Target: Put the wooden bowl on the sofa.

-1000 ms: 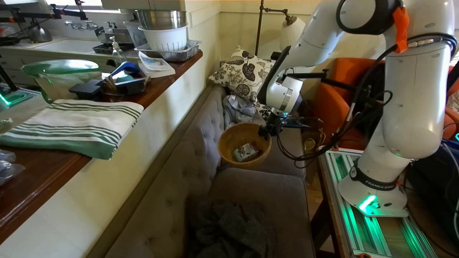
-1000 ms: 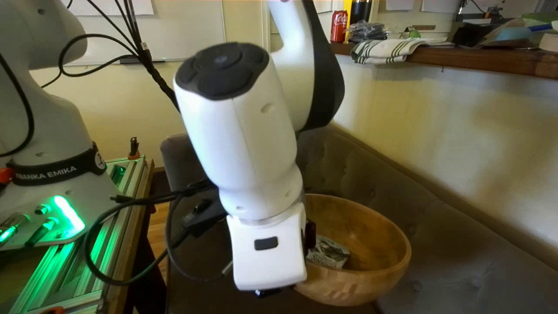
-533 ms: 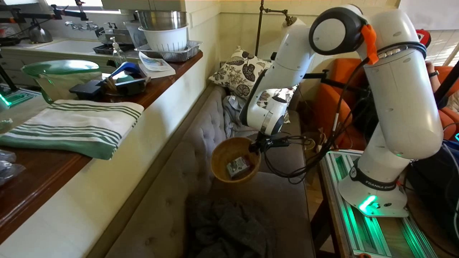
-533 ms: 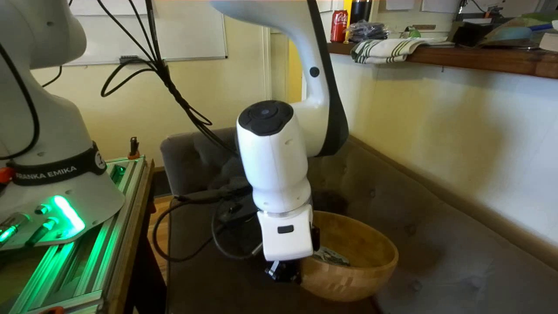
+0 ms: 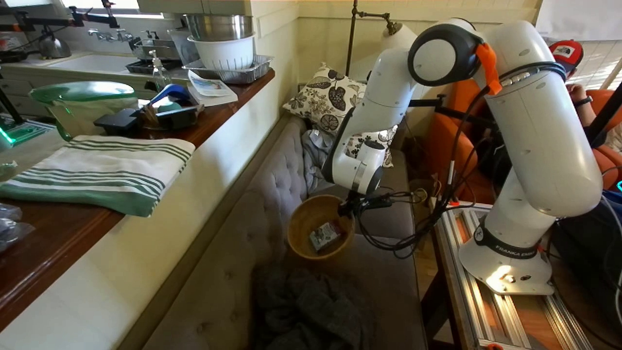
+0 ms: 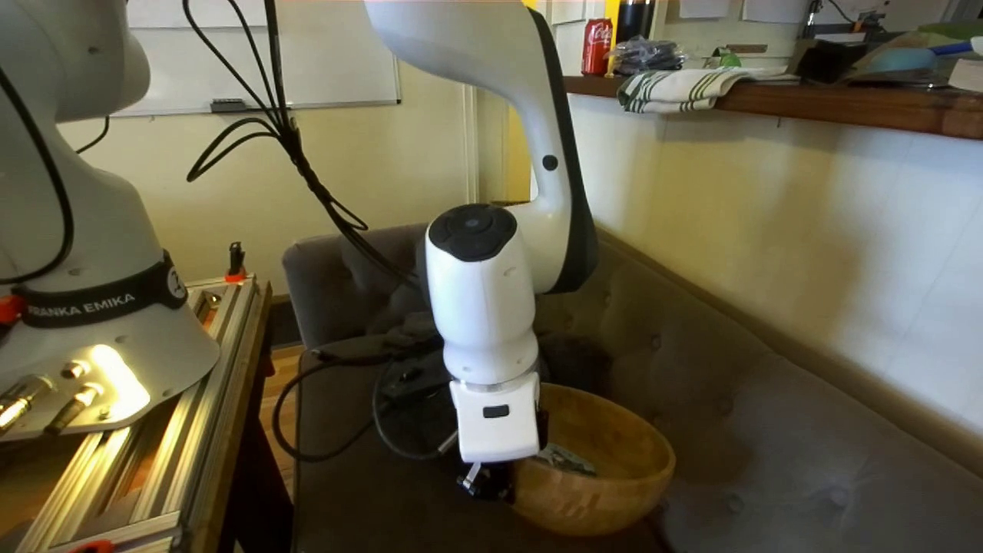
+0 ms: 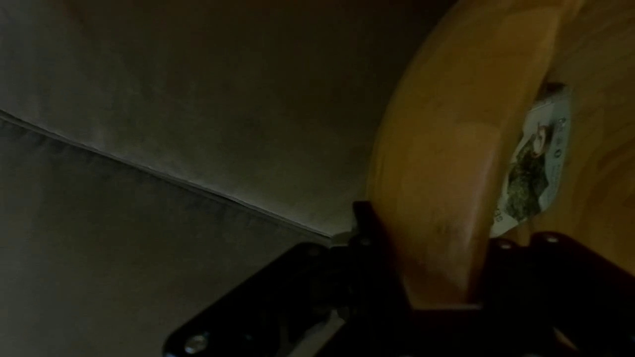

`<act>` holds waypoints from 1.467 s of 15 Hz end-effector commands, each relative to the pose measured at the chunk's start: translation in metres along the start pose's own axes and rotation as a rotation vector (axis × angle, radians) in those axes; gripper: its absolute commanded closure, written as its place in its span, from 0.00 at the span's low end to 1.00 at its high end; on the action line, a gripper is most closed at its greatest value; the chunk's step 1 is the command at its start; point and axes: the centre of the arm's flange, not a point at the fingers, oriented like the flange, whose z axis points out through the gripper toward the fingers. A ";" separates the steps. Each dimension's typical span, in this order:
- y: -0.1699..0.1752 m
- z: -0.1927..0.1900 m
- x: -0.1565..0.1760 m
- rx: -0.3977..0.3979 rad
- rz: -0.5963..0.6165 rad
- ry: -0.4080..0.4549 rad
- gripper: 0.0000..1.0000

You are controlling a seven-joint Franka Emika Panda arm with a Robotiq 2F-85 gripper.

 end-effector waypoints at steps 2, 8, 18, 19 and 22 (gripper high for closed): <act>-0.028 0.022 -0.026 0.113 0.068 0.041 0.96; -0.076 0.046 -0.082 0.086 -0.002 0.068 0.96; -0.035 0.076 -0.137 -0.139 -0.095 0.071 0.52; -0.034 0.075 -0.140 -0.163 -0.111 0.079 0.43; -0.032 0.055 -0.145 -0.210 -0.185 0.128 0.23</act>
